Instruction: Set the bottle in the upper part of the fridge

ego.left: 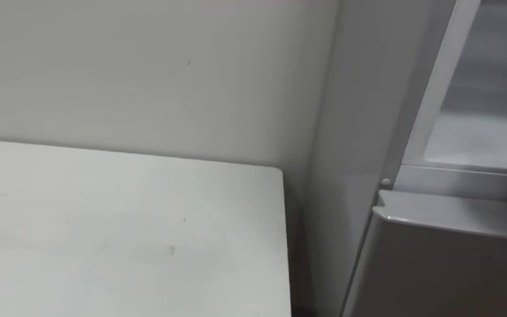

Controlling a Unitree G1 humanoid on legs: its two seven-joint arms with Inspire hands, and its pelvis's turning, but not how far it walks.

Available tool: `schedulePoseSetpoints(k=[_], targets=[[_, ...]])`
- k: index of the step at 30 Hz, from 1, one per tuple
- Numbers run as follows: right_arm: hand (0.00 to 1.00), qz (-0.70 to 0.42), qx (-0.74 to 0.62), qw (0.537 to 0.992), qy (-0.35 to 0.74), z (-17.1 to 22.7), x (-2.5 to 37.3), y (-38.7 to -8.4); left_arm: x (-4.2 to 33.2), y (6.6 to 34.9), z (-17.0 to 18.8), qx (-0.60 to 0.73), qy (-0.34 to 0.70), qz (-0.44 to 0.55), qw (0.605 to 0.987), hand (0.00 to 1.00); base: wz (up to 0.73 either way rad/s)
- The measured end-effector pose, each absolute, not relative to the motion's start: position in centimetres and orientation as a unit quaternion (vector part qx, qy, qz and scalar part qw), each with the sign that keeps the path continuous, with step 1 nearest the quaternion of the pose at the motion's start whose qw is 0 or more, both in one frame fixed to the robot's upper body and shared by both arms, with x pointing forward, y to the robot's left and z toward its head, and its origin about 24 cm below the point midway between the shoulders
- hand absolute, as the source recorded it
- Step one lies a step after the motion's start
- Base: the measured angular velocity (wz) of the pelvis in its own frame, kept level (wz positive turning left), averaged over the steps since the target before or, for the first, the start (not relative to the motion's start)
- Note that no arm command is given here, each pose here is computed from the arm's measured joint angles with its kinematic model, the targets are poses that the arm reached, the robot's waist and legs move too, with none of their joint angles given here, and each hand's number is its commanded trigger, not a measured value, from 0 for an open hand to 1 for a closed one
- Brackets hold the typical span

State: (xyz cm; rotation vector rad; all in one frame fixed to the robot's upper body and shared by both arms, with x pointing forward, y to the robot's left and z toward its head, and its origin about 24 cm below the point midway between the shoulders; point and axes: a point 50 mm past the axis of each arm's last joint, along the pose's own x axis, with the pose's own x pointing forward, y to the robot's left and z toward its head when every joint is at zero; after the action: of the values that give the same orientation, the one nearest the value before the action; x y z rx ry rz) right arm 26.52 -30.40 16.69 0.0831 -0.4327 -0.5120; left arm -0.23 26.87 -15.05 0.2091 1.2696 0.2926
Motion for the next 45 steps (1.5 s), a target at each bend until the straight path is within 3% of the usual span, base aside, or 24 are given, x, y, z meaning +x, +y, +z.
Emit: schedulePoseSetpoints(k=[9,19,28,32,45], targets=[[1.0,-0.269,0.015,0.939,-0.214,19.0,28.3,-32.4,0.1,27.6,-14.6,0.099,0.579,0.152,0.795,0.0,0.02],[1.0,-0.247,0.049,0.951,-0.178,19.2,30.9,-31.8,-0.4,27.6,-14.7,0.094,0.598,0.157,0.78,0.0,0.04],[1.0,-0.27,0.018,0.954,-0.131,19.9,32.5,-34.5,0.2,28.2,-14.2,0.095,0.584,0.169,0.788,0.0,0.1],[1.0,-0.267,0.031,0.958,-0.097,18.5,32.7,-34.8,-0.6,28.3,-14.2,0.085,0.592,0.18,0.781,0.0,0.09],[1.0,-0.278,-0.009,0.956,-0.097,19.1,32.4,-35.6,-4.6,28.9,-13.7,0.085,0.626,0.195,0.75,0.0,0.08]])
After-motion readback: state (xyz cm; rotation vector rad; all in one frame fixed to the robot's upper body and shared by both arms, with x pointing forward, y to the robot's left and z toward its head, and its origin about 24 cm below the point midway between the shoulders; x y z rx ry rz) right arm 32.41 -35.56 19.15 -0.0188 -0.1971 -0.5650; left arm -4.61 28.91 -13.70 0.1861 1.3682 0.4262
